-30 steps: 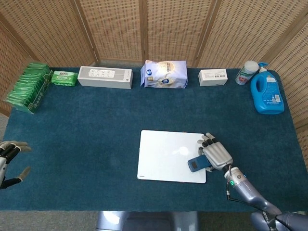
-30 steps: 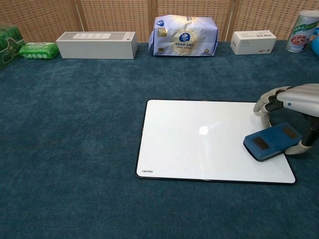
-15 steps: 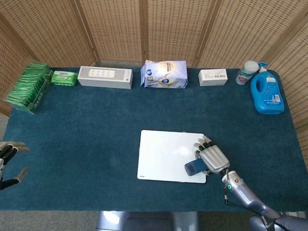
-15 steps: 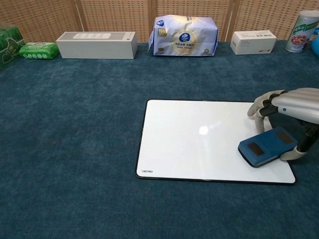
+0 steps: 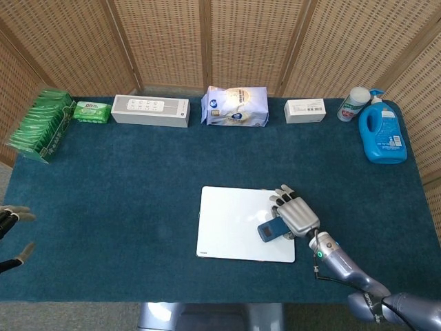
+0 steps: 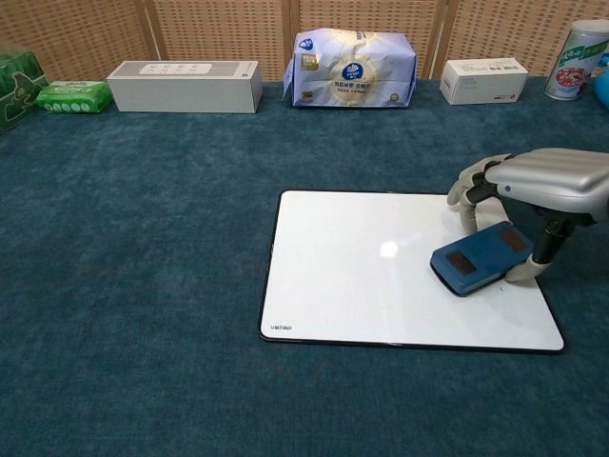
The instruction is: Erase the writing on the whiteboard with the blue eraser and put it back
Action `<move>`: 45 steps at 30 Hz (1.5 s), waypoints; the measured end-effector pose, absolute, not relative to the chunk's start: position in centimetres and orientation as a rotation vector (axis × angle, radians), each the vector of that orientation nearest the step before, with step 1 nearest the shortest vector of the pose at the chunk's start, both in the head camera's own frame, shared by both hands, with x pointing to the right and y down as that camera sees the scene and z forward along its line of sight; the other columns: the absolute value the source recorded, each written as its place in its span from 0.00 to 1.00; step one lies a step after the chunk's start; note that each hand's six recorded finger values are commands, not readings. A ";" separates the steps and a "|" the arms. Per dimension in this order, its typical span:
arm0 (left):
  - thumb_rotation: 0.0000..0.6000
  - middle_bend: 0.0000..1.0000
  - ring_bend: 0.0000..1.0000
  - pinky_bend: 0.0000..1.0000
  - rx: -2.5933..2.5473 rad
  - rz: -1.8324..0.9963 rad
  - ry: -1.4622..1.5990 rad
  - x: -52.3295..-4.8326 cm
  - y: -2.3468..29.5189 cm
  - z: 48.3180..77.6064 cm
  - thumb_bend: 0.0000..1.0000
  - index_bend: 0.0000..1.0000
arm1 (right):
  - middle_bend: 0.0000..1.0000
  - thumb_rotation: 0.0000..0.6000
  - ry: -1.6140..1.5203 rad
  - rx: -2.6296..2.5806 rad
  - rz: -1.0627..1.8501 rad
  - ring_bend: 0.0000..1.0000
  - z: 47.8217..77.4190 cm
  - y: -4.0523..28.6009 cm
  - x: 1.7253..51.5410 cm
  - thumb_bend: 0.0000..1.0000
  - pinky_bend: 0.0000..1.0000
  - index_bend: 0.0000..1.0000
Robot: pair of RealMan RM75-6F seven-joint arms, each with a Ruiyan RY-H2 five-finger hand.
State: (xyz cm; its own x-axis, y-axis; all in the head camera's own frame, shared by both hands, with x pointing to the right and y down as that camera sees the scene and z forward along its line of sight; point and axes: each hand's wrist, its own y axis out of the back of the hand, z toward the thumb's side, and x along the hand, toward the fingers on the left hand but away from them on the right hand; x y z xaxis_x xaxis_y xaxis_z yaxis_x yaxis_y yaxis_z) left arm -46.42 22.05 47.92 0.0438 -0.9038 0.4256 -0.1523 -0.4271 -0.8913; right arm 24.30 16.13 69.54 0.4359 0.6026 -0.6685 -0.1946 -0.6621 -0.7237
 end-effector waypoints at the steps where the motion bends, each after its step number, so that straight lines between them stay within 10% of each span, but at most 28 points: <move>1: 1.00 0.30 0.25 0.20 -1.661 -1.442 1.078 -46.4 22.0 47.9 0.36 0.35 | 0.20 1.00 -0.342 -1.917 1.304 0.00 69.6 16.1 24.2 0.15 0.00 0.86; 24: 1.00 0.30 0.25 0.20 -1.687 -1.418 1.065 -45.9 21.5 48.6 0.36 0.34 | 0.20 1.00 -0.334 -1.956 1.320 0.00 67.6 20.4 24.7 0.15 0.00 0.86; 45: 1.00 0.30 0.25 0.20 -1.670 -1.426 1.073 -46.1 21.9 48.0 0.36 0.34 | 0.18 1.00 -0.386 -1.968 1.265 0.00 68.7 17.9 23.5 0.15 0.00 0.86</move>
